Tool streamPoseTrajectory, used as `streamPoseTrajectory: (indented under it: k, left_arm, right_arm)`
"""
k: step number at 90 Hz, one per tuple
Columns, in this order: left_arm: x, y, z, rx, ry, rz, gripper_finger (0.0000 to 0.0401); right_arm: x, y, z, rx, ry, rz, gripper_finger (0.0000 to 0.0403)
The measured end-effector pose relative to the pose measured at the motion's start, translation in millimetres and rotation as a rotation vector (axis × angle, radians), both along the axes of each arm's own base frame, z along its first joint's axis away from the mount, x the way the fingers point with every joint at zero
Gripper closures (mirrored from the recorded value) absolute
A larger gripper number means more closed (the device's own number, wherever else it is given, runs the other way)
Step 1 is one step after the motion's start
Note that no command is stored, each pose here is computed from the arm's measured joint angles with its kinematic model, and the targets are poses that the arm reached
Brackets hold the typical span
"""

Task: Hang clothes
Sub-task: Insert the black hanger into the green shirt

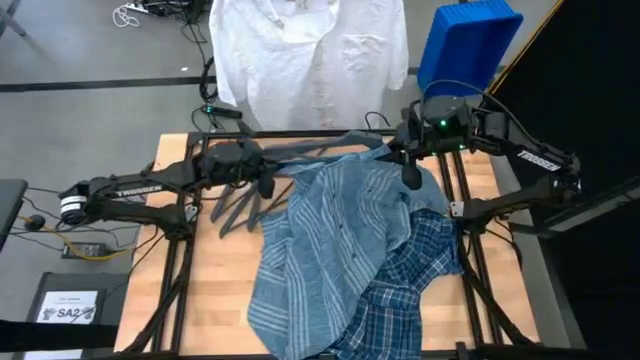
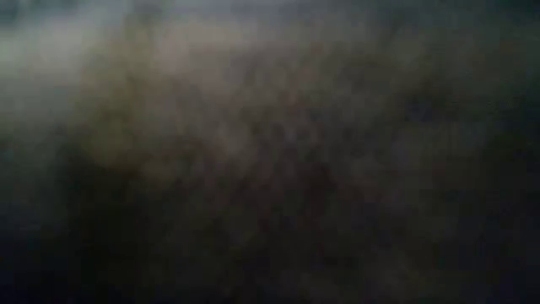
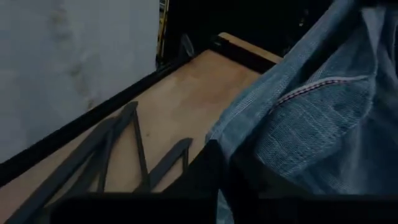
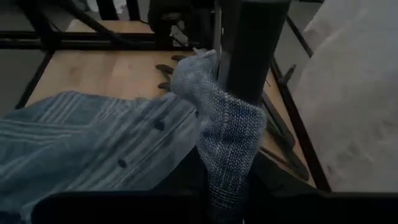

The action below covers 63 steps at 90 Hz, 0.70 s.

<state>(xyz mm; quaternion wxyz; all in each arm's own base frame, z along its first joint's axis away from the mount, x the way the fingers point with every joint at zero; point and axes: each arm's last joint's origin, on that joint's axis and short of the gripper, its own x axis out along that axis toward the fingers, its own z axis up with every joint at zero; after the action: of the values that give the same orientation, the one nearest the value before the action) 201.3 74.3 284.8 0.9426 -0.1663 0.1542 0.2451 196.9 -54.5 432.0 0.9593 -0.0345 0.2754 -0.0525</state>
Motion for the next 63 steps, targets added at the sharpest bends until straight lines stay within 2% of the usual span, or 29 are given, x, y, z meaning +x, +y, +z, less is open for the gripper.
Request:
streamPoseTrajectory:
  k: [31, 39, 45, 52, 63]
  left_arm:
    - [-5, -1, 13, 0.032, 0.074, 0.021, 0.0401]
    - [-17, 2, 6, 0.048, 0.275, 0.145, 0.04]
    - [-21, 2, 17, 0.067, 0.317, 0.228, 0.04]
    - [-29, -1, 15, 0.039, 0.399, 0.241, 0.04]
    - [-24, 0, 22, 0.034, 0.309, 0.222, 0.04]
  right_arm:
    - [-7, 1, -15, 0.014, 0.187, -0.008, 0.0377]
    - [-20, 5, -22, 0.009, 0.322, -0.023, 0.0377]
    - [-23, 3, -22, -0.03, 0.363, -0.074, 0.0377]
    - [-26, 1, -28, -0.04, 0.438, -0.136, 0.0377]
    - [-26, 3, -22, -0.05, 0.381, -0.136, 0.0377]
